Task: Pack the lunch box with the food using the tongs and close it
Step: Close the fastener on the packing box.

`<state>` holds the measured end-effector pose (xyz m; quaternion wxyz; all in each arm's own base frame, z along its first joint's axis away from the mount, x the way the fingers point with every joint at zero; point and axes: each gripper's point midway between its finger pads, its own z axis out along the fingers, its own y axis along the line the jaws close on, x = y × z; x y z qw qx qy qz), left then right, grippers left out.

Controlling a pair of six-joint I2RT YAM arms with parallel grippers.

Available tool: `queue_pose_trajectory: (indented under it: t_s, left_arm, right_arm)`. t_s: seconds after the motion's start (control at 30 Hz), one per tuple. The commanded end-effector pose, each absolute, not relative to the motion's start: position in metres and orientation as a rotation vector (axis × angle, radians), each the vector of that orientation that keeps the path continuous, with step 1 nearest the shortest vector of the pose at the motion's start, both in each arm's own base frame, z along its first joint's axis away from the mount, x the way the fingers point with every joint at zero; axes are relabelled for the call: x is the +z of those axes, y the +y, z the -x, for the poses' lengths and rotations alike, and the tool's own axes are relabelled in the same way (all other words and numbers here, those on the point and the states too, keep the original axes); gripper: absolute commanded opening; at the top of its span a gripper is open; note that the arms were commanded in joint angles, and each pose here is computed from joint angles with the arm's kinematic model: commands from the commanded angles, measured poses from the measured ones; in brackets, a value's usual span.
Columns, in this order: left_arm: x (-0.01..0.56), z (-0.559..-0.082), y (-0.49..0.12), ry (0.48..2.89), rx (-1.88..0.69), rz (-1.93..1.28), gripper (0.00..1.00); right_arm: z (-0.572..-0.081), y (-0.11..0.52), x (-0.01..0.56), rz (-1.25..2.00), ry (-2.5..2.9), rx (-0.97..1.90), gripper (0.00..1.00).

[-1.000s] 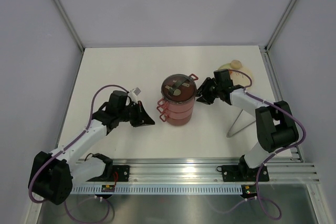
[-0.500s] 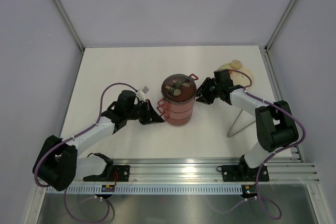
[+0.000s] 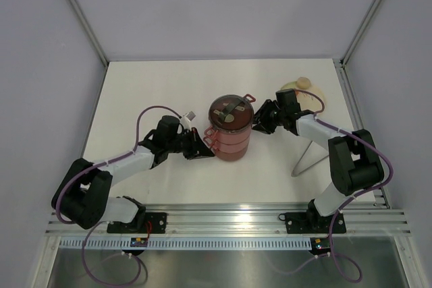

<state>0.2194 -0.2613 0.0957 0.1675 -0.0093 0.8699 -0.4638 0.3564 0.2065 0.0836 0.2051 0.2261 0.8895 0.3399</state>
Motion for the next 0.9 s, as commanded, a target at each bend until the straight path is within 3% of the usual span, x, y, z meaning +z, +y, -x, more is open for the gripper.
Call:
queue_pose_trajectory:
  t_s: [0.0,0.87]
  left_arm:
    - [0.093,-0.231,-0.265,2.421,-1.297,0.008,0.0]
    - [0.105,-0.267,-0.273,2.418,-1.191,-0.03,0.0]
  right_arm:
    - [-0.348,0.207,0.082,-0.626,2.492,0.976,0.47]
    - [-0.312,0.198,0.061,-0.658,2.552,0.933,0.43]
